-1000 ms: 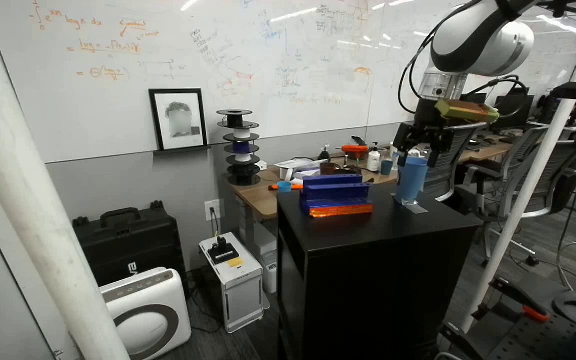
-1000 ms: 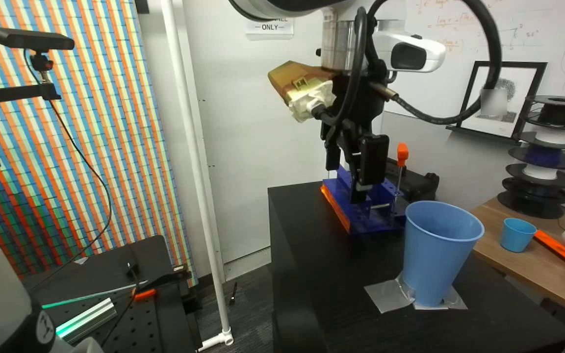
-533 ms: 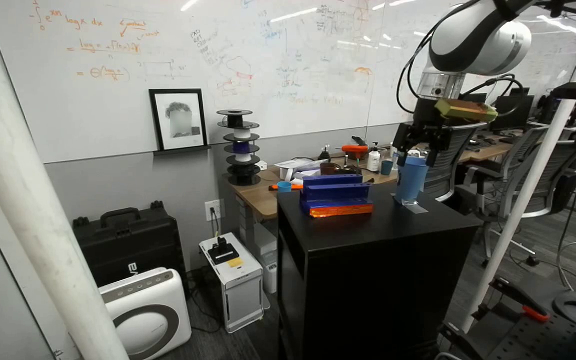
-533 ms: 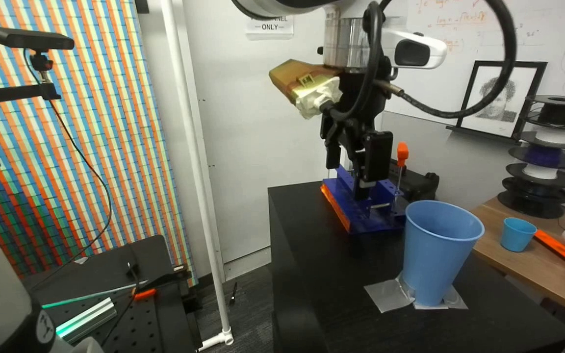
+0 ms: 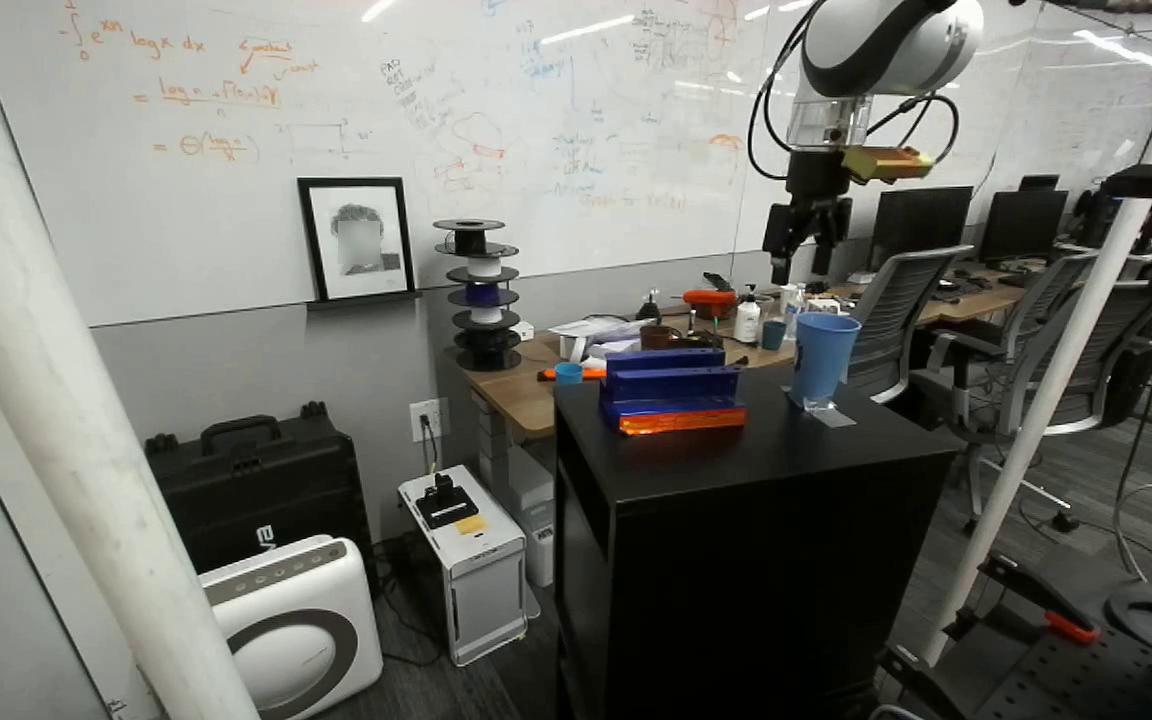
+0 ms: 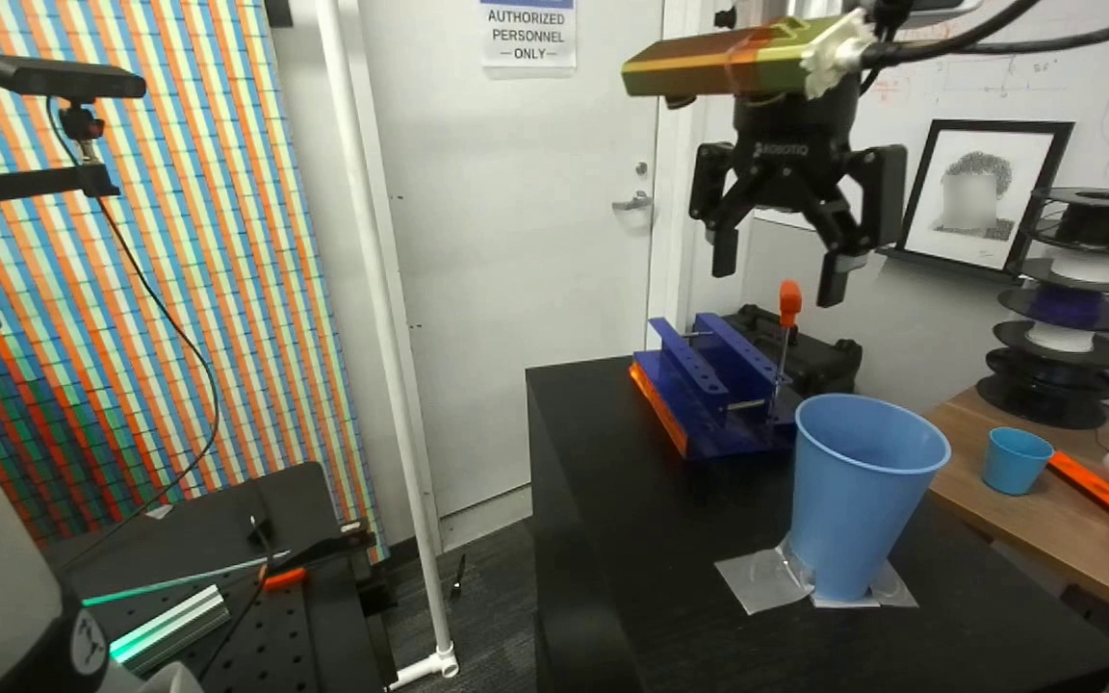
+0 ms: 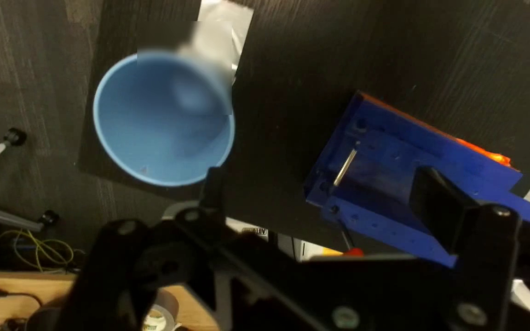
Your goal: Put the metal object with the orange handle in the blue cup
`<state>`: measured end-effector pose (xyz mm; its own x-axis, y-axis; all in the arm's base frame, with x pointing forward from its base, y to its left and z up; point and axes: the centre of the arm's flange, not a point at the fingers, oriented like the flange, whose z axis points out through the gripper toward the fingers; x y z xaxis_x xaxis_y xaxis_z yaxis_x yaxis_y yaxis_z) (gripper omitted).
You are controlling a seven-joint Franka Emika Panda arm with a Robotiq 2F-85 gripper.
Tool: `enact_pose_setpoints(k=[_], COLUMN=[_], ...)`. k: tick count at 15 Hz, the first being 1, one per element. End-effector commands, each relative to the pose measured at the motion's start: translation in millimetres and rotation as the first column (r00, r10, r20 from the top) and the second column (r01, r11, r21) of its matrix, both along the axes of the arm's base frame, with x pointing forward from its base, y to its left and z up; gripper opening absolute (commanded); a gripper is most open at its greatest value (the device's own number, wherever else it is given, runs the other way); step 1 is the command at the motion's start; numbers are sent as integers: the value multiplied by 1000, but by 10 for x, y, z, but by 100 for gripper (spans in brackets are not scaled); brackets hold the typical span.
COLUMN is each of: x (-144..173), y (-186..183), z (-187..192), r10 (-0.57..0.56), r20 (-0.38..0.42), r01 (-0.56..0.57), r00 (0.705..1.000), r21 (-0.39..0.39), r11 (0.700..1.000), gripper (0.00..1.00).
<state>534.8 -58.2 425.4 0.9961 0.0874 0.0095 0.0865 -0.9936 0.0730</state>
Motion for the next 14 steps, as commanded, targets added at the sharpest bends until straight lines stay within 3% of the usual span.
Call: enact_pose_setpoints(k=[1,6,14], x=[631,1111,1358], y=[-127,51,474], z=[53,-252,-358], r10=[121,255,436], r20=[3,-21,-40], r01=[-120,-255,-436], r00=[993,967,899], r21=[-54,-16,9], r11=[991,967,900], gripper=[100,100,100])
